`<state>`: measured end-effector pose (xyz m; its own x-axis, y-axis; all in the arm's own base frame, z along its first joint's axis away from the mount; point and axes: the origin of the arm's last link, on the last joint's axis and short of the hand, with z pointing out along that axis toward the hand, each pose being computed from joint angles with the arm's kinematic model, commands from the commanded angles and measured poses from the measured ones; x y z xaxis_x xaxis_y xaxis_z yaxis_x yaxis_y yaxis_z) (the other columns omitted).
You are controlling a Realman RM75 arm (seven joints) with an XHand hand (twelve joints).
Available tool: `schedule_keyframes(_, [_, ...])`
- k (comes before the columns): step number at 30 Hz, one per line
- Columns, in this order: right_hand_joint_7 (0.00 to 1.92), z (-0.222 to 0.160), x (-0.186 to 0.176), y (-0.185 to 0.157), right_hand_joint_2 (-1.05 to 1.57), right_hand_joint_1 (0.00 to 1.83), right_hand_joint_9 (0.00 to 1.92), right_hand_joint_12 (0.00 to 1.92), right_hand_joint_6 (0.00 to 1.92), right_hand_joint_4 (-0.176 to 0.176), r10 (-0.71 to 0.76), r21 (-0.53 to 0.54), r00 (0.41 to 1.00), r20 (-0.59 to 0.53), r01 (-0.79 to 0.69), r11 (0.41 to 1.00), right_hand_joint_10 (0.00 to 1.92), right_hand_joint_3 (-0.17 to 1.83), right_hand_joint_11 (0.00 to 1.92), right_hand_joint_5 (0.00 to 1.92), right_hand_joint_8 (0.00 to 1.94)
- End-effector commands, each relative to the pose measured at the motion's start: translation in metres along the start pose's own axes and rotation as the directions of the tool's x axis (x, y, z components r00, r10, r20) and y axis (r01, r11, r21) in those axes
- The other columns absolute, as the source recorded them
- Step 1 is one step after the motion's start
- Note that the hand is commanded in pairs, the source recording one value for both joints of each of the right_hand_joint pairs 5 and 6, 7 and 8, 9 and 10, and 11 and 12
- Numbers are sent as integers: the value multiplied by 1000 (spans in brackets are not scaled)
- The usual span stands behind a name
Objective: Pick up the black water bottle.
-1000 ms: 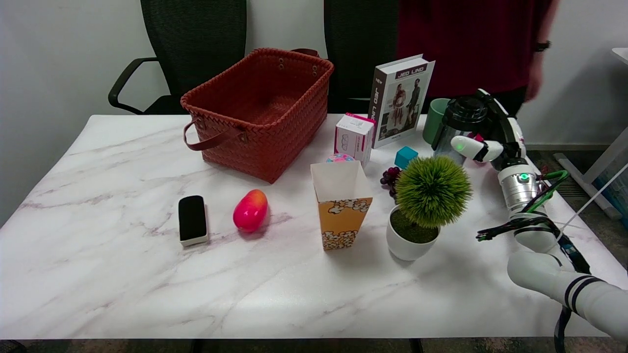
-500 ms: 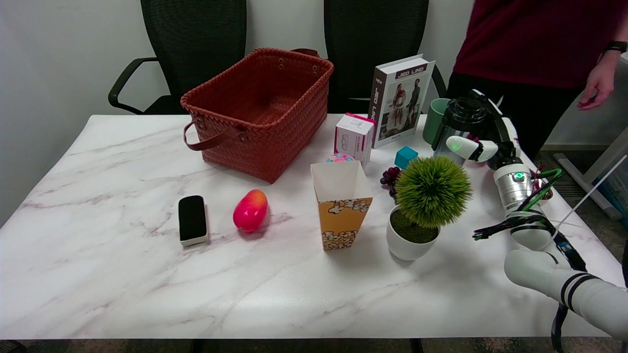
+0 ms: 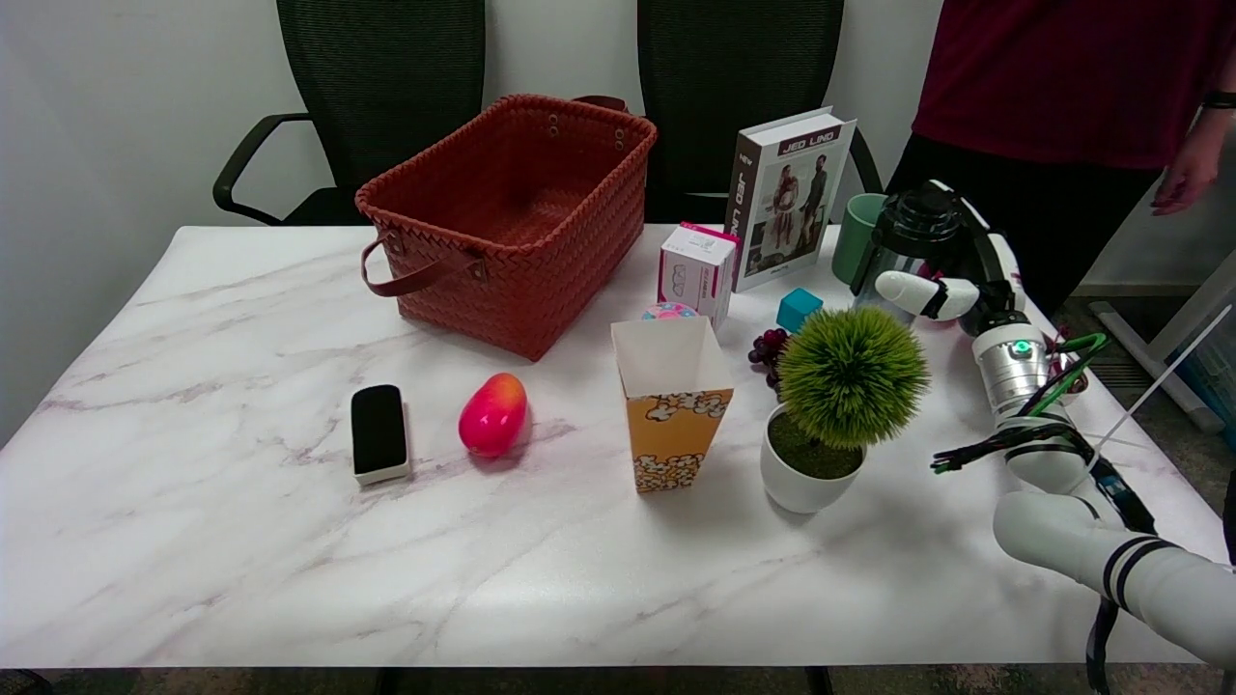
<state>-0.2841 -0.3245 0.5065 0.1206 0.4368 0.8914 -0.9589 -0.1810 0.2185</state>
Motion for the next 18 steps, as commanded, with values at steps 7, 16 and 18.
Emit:
schedule_keyframes(7, [542, -2, 5, 7, -222, 1202, 514, 324, 301, 0, -19, -28, 1000, -8, 18, 999, 514, 575, 324, 301, 542])
schedule_keyframes(16, [553, 1, 0, 2, 12, 1281, 510, 358, 356, 0, -20, -4, 1000, 8, 21, 1000, 510, 537, 358, 356, 553])
schedule_keyframes(18, [553, 2, 0, 1, 110, 1302, 517, 397, 400, 0, -18, -1, 1000, 7, 18, 1000, 517, 584, 397, 400, 553])
